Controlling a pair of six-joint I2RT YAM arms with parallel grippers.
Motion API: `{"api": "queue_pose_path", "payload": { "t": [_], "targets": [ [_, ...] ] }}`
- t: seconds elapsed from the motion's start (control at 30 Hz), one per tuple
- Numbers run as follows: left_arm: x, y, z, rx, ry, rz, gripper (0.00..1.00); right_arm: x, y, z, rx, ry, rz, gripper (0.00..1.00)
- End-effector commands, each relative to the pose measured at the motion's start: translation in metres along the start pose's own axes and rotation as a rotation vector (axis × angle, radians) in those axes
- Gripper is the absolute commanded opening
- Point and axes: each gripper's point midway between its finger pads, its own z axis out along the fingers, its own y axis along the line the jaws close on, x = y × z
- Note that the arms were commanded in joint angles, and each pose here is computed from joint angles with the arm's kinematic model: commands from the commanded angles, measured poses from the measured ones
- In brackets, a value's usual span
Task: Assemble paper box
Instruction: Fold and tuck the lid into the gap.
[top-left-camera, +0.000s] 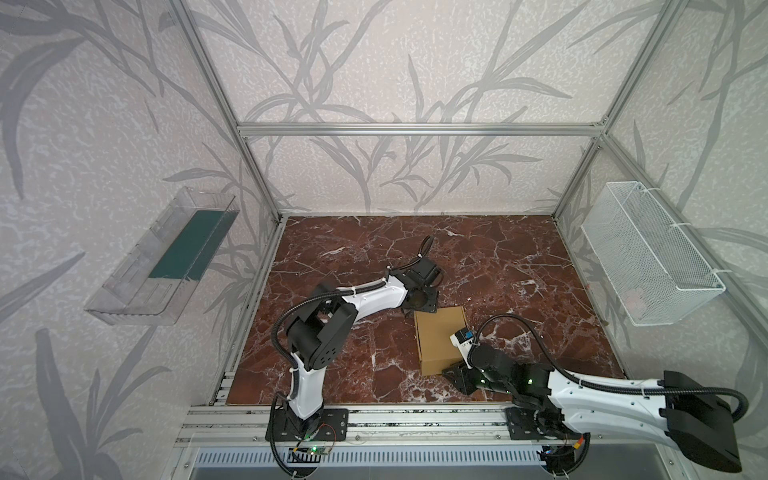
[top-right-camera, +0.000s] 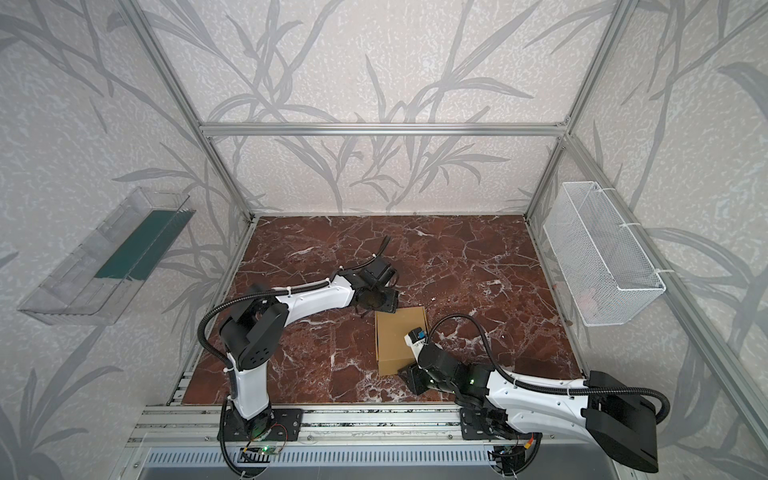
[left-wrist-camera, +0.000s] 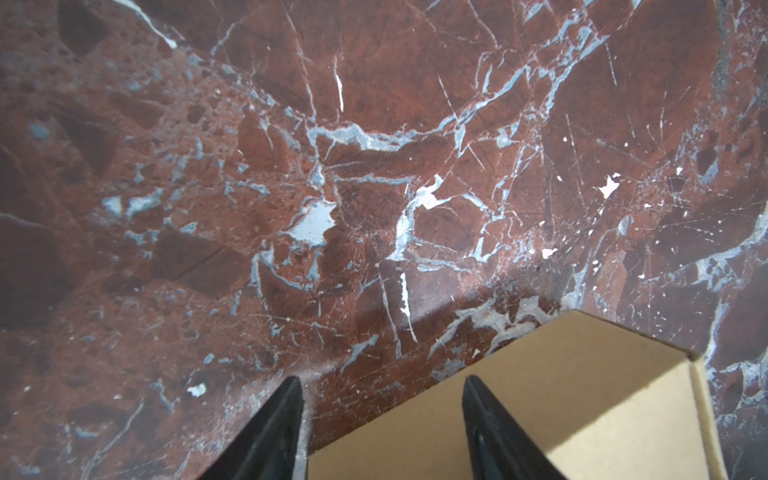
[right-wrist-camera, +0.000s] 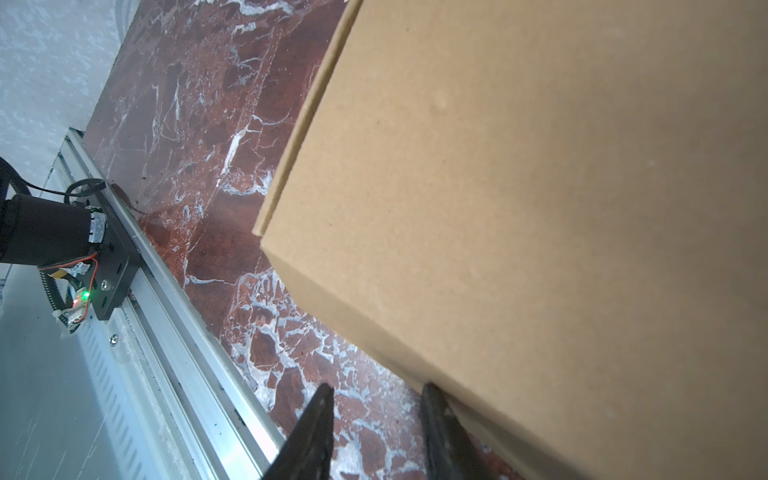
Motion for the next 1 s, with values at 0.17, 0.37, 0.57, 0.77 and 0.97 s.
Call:
{"api": "queue_pose_path", "payload": {
  "t": [0.17, 0.37, 0.57, 0.77, 0.97],
  "targets": [
    [0.031, 0.01, 0.013, -0.02, 0.101, -0.002, 0.62, -0.008, -0.008, 0.003, 0.032, -0.06, -0.021, 0.37],
    [0.032, 0.009, 0.013, -0.017, 0.106, -0.002, 0.62, -0.009, -0.009, 0.006, 0.034, -0.071, -0.044, 0.37],
    [0.033, 0.01, 0.014, -0.016, 0.107, -0.005, 0.62, -0.014, -0.01, 0.008, 0.044, -0.094, -0.056, 0.37],
    [0.036, 0.01, 0.016, -0.012, 0.113, -0.009, 0.62, -0.017, -0.013, 0.01, 0.063, -0.112, -0.092, 0.37],
    [0.039, 0.01, 0.019, -0.007, 0.121, -0.013, 0.62, -0.021, -0.019, 0.012, 0.089, -0.136, -0.097, 0.37]
  ]
}}
